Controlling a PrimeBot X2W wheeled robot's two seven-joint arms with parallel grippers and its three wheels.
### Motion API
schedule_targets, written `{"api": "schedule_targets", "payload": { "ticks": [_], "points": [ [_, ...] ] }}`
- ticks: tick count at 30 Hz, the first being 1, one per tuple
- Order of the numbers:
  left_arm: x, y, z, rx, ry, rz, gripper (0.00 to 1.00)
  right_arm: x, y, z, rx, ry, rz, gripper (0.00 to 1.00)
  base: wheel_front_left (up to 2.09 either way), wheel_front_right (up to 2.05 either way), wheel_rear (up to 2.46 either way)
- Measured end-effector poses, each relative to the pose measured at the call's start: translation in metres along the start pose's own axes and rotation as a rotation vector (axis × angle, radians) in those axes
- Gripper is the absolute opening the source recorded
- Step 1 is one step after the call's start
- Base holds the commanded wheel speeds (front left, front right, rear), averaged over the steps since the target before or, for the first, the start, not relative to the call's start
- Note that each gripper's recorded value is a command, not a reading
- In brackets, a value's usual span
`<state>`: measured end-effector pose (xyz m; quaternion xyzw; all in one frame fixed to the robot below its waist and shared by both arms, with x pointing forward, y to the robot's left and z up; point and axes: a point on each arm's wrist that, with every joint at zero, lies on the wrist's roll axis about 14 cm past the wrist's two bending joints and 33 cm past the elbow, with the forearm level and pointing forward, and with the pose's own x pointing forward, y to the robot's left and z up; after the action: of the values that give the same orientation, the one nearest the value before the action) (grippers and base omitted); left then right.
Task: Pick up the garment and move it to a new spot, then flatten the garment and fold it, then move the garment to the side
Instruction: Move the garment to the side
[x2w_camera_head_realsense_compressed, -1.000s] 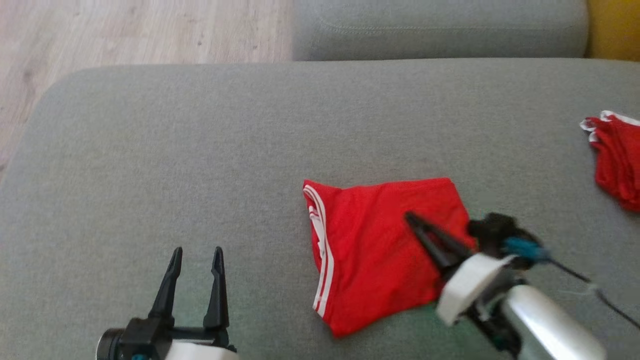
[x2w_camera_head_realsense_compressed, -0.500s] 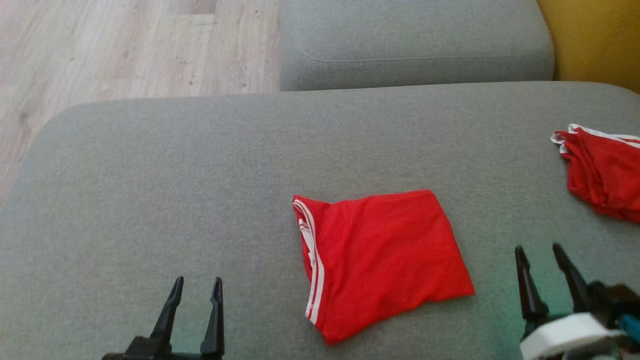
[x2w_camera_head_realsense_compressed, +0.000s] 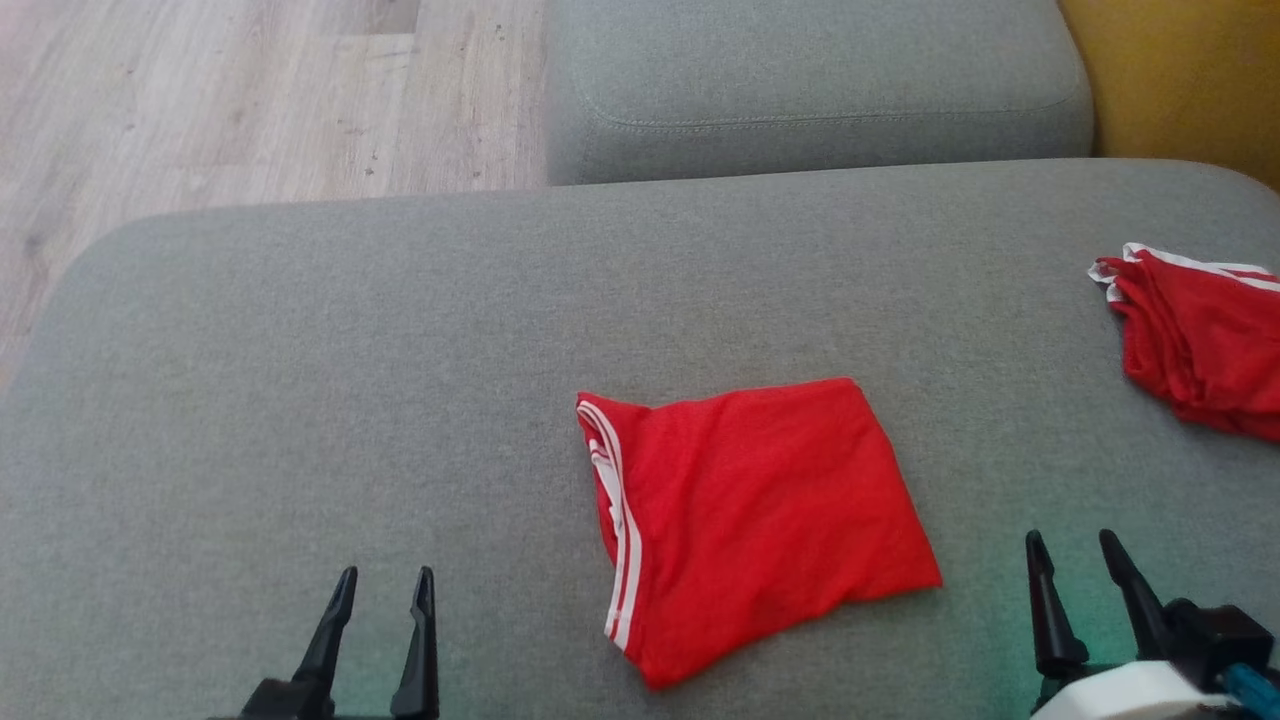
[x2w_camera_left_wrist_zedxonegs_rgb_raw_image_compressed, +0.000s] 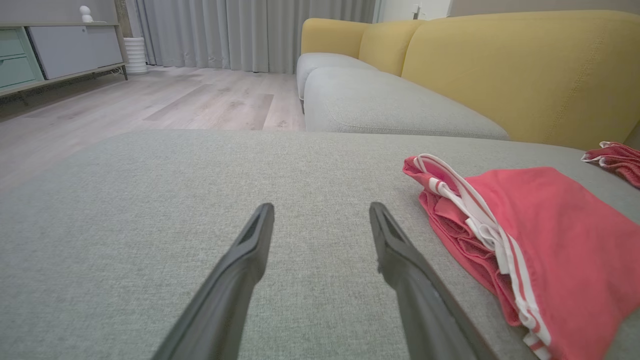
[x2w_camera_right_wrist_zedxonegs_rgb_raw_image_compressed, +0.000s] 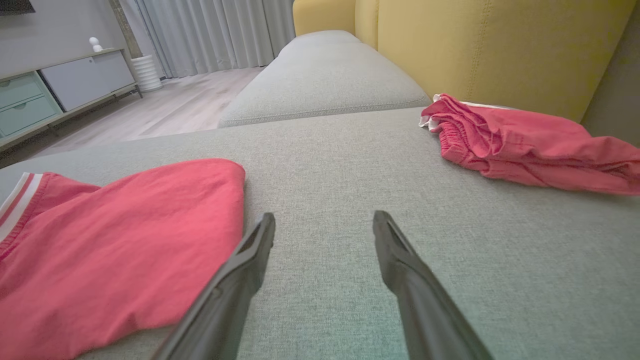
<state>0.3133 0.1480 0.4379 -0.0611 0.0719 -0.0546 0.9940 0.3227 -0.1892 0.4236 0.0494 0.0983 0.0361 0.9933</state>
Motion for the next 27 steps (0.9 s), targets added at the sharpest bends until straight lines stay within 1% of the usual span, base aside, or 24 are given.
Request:
{"api": "schedule_targets", "payload": {
  "ticks": [4, 6, 10, 13, 15, 17, 20, 26, 27],
  "points": [
    [0.0, 0.001, 0.001, 0.0, -0.002, 0.003, 1.0, 0.001, -0.002, 0.003, 0.016, -0.009, -0.01, 1.0, 0.0, 0.0, 0.0],
    [0.0, 0.001, 0.001, 0.0, -0.001, 0.004, 1.0, 0.003, 0.0, 0.007, 0.057, -0.022, -0.008, 1.0, 0.0, 0.0, 0.0],
    [0.001, 0.001, 0.001, -0.001, -0.002, 0.005, 1.0, 0.02, 0.017, 0.026, 0.139, -0.008, 0.051, 1.0, 0.0, 0.0, 0.0],
    [0.001, 0.001, 0.0, -0.002, 0.002, 0.006, 1.0, 0.037, 0.025, 0.046, 0.176, 0.037, 0.107, 1.0, 0.0, 0.0, 0.0],
    [0.002, 0.002, 0.0, -0.003, 0.003, 0.007, 1.0, 0.047, 0.032, 0.05, 0.196, 0.101, 0.147, 1.0, 0.0, 0.0, 0.0],
    [0.002, 0.002, -0.003, -0.006, 0.013, 0.008, 1.0, 0.055, 0.041, 0.044, 0.207, 0.195, 0.182, 1.0, 0.0, 0.0, 0.0],
    [0.003, 0.002, -0.006, -0.009, 0.026, 0.011, 1.0, 0.061, 0.055, 0.022, 0.209, 0.348, 0.225, 1.0, 0.0, 0.0, 0.0],
    [0.005, 0.004, -0.007, -0.021, 0.029, 0.022, 1.0, 0.067, 0.055, -0.032, 0.142, 0.606, 0.208, 1.0, 0.0, 0.0, 0.0],
    [0.006, 0.006, -0.007, -0.021, 0.029, 0.027, 1.0, 0.067, 0.057, -0.039, 0.145, 0.64, 0.206, 1.0, 0.0, 0.0, 0.0]
  ]
}}
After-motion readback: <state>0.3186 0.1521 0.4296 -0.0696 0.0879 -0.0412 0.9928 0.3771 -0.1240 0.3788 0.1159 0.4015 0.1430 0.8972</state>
